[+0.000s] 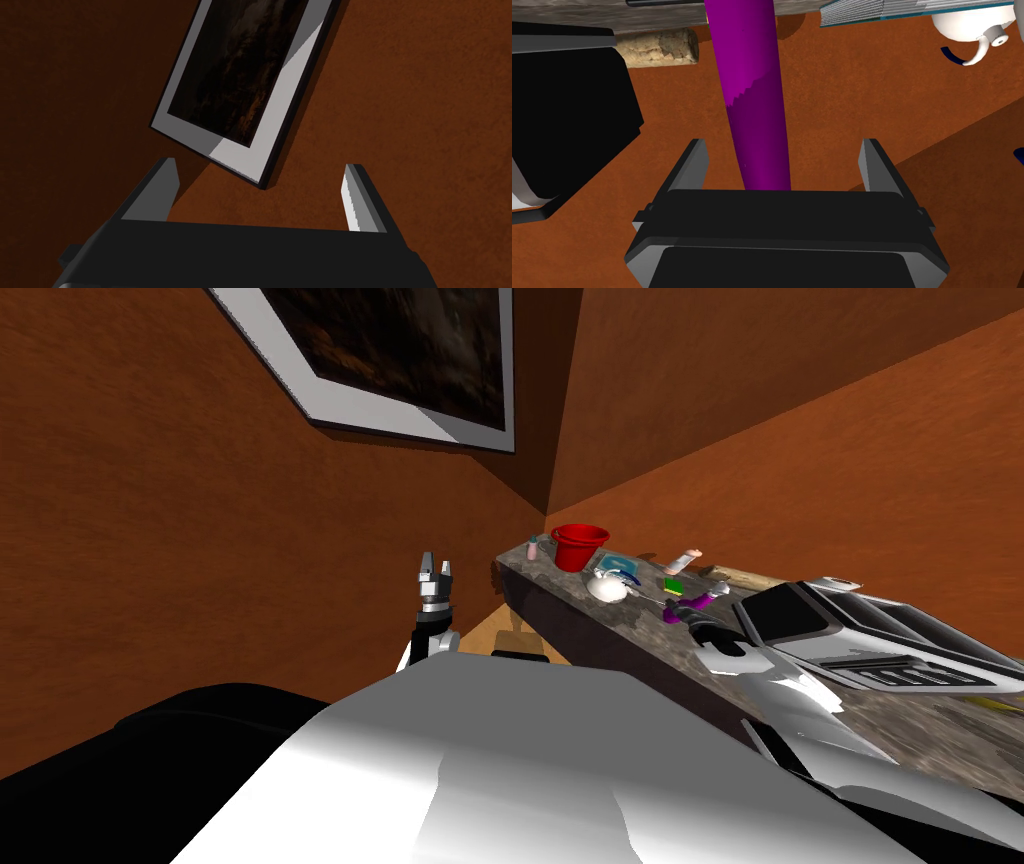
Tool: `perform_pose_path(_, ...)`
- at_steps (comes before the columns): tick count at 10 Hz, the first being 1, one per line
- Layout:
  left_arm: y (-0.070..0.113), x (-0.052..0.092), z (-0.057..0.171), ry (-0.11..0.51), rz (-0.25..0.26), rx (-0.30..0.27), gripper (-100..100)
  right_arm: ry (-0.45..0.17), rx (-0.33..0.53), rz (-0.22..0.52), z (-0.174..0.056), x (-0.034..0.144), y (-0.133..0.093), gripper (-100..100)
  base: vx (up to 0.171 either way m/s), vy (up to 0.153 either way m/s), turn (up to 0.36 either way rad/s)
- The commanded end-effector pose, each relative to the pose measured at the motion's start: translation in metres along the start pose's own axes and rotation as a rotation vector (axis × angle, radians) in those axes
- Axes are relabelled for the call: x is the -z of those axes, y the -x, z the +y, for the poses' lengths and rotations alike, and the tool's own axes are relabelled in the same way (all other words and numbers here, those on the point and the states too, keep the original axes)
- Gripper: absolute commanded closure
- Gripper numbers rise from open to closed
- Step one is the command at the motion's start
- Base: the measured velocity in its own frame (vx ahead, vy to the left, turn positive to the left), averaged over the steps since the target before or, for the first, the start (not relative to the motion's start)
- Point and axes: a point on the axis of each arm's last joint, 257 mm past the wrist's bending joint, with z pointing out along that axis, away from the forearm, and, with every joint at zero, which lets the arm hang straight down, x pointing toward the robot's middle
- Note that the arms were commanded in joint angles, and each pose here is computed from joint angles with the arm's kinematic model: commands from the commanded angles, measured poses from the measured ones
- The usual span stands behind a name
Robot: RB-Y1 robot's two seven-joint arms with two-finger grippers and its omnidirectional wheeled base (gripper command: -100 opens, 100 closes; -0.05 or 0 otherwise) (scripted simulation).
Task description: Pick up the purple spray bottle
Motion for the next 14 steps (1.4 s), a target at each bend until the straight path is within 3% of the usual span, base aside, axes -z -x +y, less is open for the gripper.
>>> perform_pose_path(1,0.000,0.000,0.000,0.000,0.000,0.000,0,-0.023,-0.007,0.012,-0.009,-0.001,-0.006,-100,-0.007,0.009,0.007)
perform_pose_path(3,0.000,0.000,0.000,0.000,0.000,0.000,0,-0.033,-0.008,0.020,-0.014,0.000,-0.010,-100,0.007,-0.001,-0.002)
perform_pose_path(4,0.000,0.000,0.000,0.000,0.000,0.000,0,0.000,0.030,-0.007,-0.005,-0.009,0.014,-100,-0.038,0.021,-0.033)
perform_pose_path(6,0.000,0.000,0.000,0.000,0.000,0.000,0,-0.005,0.006,-0.022,0.001,-0.017,0.024,-100,-0.047,0.041,-0.011)
perform_pose_path(8,0.000,0.000,0.000,0.000,0.000,0.000,0,-0.047,0.000,0.007,-0.018,-0.014,0.010,-100,-0.006,0.005,0.002)
perform_pose_path(9,0.000,0.000,0.000,0.000,0.000,0.000,0,-0.023,0.029,-0.029,-0.010,-0.023,0.040,-100,-0.047,0.023,-0.044)
perform_pose_path(10,0.000,0.000,0.000,0.000,0.000,0.000,0,-0.053,0.006,-0.021,-0.018,-0.026,0.038,-100,-0.065,0.041,-0.018)
perform_pose_path(11,0.000,0.000,0.000,0.000,0.000,0.000,0,-0.042,0.012,-0.020,-0.017,-0.025,0.035,-100,-0.025,0.018,-0.002)
perform_pose_path(12,0.000,0.000,0.000,0.000,0.000,0.000,0,-0.043,0.012,-0.021,-0.017,-0.025,0.035,100,0.000,0.000,0.000)
perform_pose_path(14,0.000,0.000,0.000,0.000,0.000,0.000,0,-0.041,0.013,-0.022,-0.017,-0.025,0.036,100,-0.001,0.001,-0.003)
